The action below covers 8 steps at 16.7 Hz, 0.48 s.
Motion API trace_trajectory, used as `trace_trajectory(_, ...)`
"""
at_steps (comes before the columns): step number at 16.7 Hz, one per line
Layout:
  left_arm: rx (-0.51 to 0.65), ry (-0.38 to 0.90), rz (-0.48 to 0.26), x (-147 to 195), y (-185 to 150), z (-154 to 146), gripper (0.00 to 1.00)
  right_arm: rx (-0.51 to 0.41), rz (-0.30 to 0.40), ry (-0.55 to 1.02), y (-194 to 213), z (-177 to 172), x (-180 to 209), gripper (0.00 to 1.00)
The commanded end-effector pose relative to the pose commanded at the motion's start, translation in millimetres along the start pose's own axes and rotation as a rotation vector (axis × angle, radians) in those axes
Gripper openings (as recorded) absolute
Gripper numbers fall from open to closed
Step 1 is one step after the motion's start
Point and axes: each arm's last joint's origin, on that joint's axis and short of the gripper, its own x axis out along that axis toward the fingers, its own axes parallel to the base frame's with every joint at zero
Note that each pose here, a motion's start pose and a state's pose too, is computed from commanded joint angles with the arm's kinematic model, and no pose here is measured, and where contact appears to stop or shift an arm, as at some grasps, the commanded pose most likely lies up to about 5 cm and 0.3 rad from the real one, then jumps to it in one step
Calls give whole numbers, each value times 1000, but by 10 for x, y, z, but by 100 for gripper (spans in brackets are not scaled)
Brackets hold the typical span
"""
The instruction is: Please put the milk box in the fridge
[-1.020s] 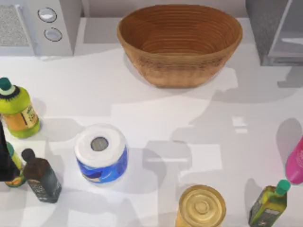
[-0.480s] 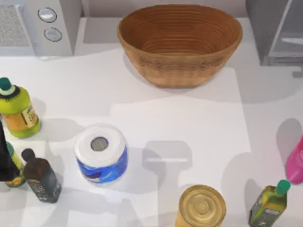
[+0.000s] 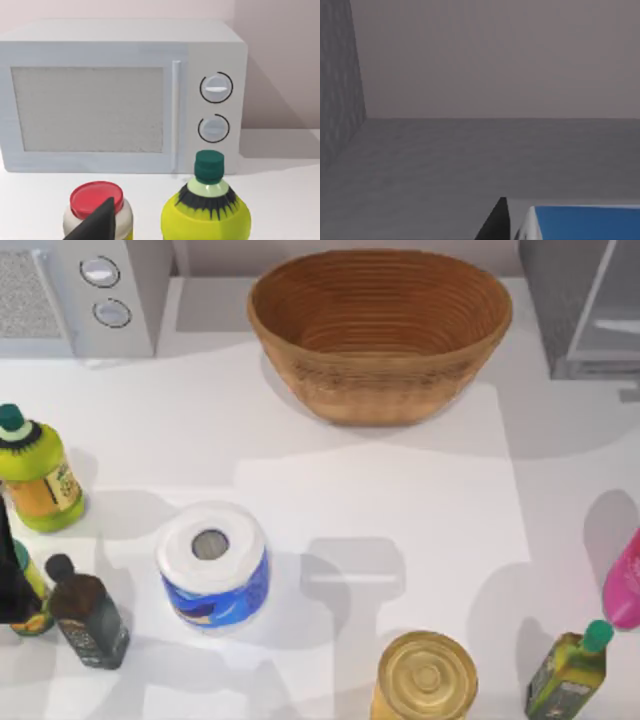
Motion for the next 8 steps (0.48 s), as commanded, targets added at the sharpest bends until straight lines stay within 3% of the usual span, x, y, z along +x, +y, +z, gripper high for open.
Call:
trace_trajectory(4, 0, 0, 0, 0, 0, 0, 100, 7, -2, 27, -19, -37, 292, 0)
trace_trajectory(8, 0, 0, 0, 0, 0, 0, 100, -5, -16, -31, -94, 168, 711, 0)
